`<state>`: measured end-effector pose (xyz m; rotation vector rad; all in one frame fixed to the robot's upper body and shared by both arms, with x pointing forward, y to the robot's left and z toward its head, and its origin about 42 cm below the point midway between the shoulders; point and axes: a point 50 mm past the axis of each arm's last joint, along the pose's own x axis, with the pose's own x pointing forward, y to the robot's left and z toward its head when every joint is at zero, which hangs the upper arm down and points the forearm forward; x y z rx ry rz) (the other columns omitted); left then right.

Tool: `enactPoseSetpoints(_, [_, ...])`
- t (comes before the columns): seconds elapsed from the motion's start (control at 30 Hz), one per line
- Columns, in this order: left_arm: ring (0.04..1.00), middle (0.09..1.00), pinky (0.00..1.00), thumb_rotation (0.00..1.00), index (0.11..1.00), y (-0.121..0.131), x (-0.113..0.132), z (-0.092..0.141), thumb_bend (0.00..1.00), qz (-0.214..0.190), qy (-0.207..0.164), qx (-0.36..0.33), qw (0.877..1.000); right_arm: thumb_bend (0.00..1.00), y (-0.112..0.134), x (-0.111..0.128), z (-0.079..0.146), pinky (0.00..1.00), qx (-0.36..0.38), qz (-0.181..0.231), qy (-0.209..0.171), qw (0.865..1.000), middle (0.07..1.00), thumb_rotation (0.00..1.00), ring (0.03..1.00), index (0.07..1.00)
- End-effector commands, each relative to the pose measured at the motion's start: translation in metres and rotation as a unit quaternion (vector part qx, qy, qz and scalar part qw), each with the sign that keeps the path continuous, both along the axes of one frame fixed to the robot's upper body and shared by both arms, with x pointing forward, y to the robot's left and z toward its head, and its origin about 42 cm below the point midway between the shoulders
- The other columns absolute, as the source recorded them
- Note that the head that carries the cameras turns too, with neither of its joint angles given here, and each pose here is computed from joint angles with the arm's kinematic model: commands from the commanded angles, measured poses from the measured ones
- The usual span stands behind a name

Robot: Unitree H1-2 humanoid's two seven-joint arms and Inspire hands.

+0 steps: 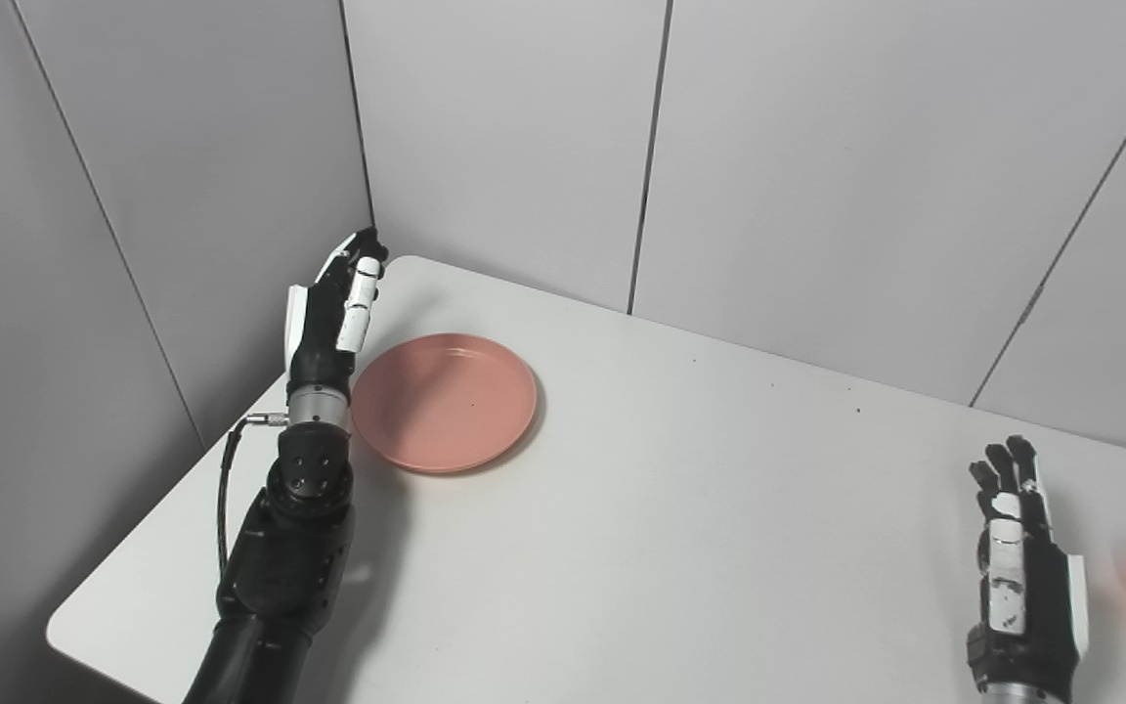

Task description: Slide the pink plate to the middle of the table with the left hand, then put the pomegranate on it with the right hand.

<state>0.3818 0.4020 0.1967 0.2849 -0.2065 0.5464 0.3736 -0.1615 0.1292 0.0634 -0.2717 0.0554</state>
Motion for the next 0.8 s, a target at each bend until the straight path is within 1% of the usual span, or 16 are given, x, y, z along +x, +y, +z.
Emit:
enactPoseSetpoints(0.0, [0.846, 0.841, 0.82, 1.0, 0.83, 0.009, 0.003, 0.017, 0.61, 0.014, -0.032, 0.026, 0.999, 0.48, -0.003, -0.01, -0.024, 1.0, -0.002, -0.002, 0.029, 1.0, 0.941, 0.92, 0.928, 0.954])
enactPoseSetpoints(0.17, [0.84, 0.843, 0.81, 1.0, 0.834, 0.017, 0.003, 0.008, 0.59, 0.027, -0.031, 0.017, 0.999, 0.5, -0.003, -0.01, -0.024, 0.99, -0.007, -0.004, 0.03, 1.0, 0.931, 0.93, 0.918, 0.945])
enactPoseSetpoints(0.3, [0.85, 0.846, 0.83, 1.0, 0.836, 0.022, 0.003, 0.001, 0.59, 0.034, -0.026, 0.012, 0.999, 0.49, -0.003, -0.01, -0.024, 1.0, -0.007, -0.002, 0.03, 1.0, 0.939, 0.93, 0.927, 0.95])
enactPoseSetpoints(0.33, [0.846, 0.842, 0.83, 1.0, 0.829, 0.023, 0.003, -0.001, 0.59, 0.034, -0.025, 0.013, 0.999, 0.48, -0.003, -0.01, -0.024, 1.0, -0.007, -0.002, 0.031, 1.0, 0.941, 0.94, 0.929, 0.952])
enactPoseSetpoints(0.5, [0.85, 0.848, 0.83, 1.0, 0.829, 0.025, 0.005, -0.009, 0.64, 0.036, -0.015, -0.007, 0.999, 0.48, -0.004, -0.01, -0.024, 1.0, -0.005, -0.002, 0.028, 1.0, 0.945, 0.93, 0.936, 0.955])
enactPoseSetpoints(0.63, [0.848, 0.854, 0.83, 1.0, 0.828, 0.024, 0.006, -0.013, 0.66, 0.037, -0.015, -0.02, 0.999, 0.47, -0.005, -0.011, -0.024, 1.0, -0.001, -0.002, 0.03, 1.0, 0.946, 0.92, 0.938, 0.954])
enactPoseSetpoints(0.67, [0.844, 0.852, 0.82, 1.0, 0.826, 0.023, 0.006, -0.013, 0.67, 0.038, -0.015, -0.022, 0.999, 0.48, -0.005, -0.011, -0.024, 1.0, -0.002, -0.002, 0.031, 1.0, 0.947, 0.94, 0.938, 0.956])
enactPoseSetpoints(0.77, [0.848, 0.857, 0.83, 1.0, 0.832, 0.023, 0.007, -0.015, 0.67, 0.037, -0.013, -0.028, 0.999, 0.48, -0.006, -0.011, -0.023, 1.0, -0.004, -0.002, 0.03, 1.0, 0.945, 0.95, 0.937, 0.953])
